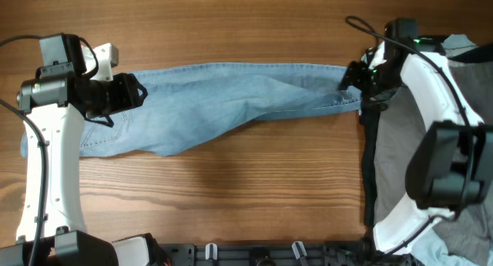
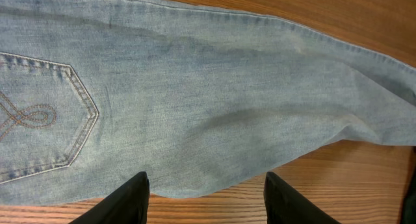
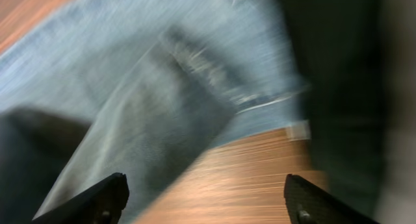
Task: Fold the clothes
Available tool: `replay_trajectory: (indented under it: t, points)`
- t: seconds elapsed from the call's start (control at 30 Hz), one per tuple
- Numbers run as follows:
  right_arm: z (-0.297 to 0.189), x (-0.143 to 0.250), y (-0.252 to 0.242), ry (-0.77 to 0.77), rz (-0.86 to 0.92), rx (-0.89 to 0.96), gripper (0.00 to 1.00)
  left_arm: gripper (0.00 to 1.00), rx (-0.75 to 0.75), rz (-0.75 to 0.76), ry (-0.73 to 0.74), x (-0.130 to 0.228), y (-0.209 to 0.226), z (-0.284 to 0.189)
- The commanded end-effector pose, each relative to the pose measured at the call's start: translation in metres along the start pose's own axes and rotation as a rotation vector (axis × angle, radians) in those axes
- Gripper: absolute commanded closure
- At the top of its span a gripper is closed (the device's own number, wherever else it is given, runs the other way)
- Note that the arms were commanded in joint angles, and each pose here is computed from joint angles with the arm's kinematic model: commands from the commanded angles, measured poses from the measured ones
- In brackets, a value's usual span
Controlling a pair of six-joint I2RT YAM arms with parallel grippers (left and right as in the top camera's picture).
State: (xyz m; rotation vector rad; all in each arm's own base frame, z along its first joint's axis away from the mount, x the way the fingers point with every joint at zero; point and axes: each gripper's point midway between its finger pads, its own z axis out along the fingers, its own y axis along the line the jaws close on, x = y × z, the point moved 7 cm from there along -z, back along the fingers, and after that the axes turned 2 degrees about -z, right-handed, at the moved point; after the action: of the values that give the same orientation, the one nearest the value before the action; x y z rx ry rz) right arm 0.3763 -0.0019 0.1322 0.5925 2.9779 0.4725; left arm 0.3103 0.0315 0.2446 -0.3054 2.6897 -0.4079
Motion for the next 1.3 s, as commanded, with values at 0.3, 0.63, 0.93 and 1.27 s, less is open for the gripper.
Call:
replay_trajectory:
  t: [0.3, 0.63, 0.93, 1.27]
  points:
    - [-0.042, -0.028, 0.128, -0.081, -0.351, -0.967, 0.96, 0.44, 0.002, 0.002, -0.027, -0.001, -0.001, -0.007]
    - [-0.134, -0.012, 0.202, -0.527, -0.788, -1.025, 0.96, 0.43, 0.003, 0.006, -0.038, -0.003, -0.001, -0.007]
    - [-0.07, -0.06, 0.067, -0.547, -0.315, -0.183, 0.96, 0.43, 0.003, 0.007, -0.042, -0.004, -0.001, -0.007]
    - [-0.171, 0.012, 0.207, -0.813, -0.799, -0.562, 0.96, 0.6, -0.301, -0.526, -0.01, 0.011, 0.086, -0.01]
